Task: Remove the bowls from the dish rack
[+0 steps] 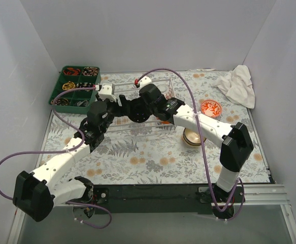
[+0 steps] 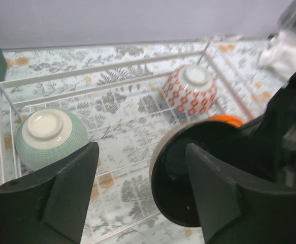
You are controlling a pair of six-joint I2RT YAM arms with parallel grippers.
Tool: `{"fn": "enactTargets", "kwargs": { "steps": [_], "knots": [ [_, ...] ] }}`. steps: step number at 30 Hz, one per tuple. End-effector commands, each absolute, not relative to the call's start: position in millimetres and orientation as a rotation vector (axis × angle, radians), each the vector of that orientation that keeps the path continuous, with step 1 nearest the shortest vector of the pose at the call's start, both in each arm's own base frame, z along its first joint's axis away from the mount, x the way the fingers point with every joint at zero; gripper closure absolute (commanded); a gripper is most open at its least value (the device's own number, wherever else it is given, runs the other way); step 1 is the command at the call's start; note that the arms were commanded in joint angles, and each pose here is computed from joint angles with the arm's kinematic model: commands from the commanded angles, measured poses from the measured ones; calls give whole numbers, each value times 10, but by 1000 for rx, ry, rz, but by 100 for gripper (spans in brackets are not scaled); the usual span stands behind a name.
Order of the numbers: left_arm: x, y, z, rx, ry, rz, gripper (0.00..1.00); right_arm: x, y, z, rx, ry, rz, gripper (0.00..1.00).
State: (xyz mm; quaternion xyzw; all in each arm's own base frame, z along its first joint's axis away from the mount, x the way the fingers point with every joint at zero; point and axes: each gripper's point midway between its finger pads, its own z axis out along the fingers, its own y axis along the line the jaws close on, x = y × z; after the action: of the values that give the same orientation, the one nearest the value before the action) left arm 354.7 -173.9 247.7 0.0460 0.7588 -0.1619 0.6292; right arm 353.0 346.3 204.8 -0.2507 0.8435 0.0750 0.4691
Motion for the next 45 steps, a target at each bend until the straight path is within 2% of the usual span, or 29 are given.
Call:
{"fn": "enactTargets", "kwargs": {
  "steps": [1, 2, 3, 5, 7, 11, 23, 33, 45],
  "knots": [
    [3474, -1620, 2999, 71, 1553, -380, 23, 3471, 3217, 2721, -515, 1974, 193, 99],
    [3462, -1606, 3024, 68, 1541, -379, 14, 3439, 3121, 2680, -523, 1999, 171, 99],
    [3438, -1587, 3066, 66, 1524, -379, 11, 3412, 3060, 2693, -521, 2007, 166, 99],
    [3426, -1563, 3089, 66, 1510, -372, 4, 3330, 2921, 2798, -506, 2007, 172, 99],
    [3424, -1558, 3098, 65, 1507, -369, 2, 3230, 2725, 2849, -492, 2028, 169, 99],
    [3454, -1545, 3044, 63, 1524, -350, 2, 3077, 2343, 2835, -436, 2108, 220, 99],
    [3497, -1524, 2964, 70, 1544, -311, 2, 2721, 1067, 2230, -190, 2364, 184, 99],
    [3524, -1547, 2897, 81, 1560, -305, 2, 2678, 817, 1674, -102, 2500, 272, 99],
    [3540, -1577, 2846, 95, 1573, -310, 2, 2754, 754, 1338, -23, 2538, 331, 99]
  ]
}}
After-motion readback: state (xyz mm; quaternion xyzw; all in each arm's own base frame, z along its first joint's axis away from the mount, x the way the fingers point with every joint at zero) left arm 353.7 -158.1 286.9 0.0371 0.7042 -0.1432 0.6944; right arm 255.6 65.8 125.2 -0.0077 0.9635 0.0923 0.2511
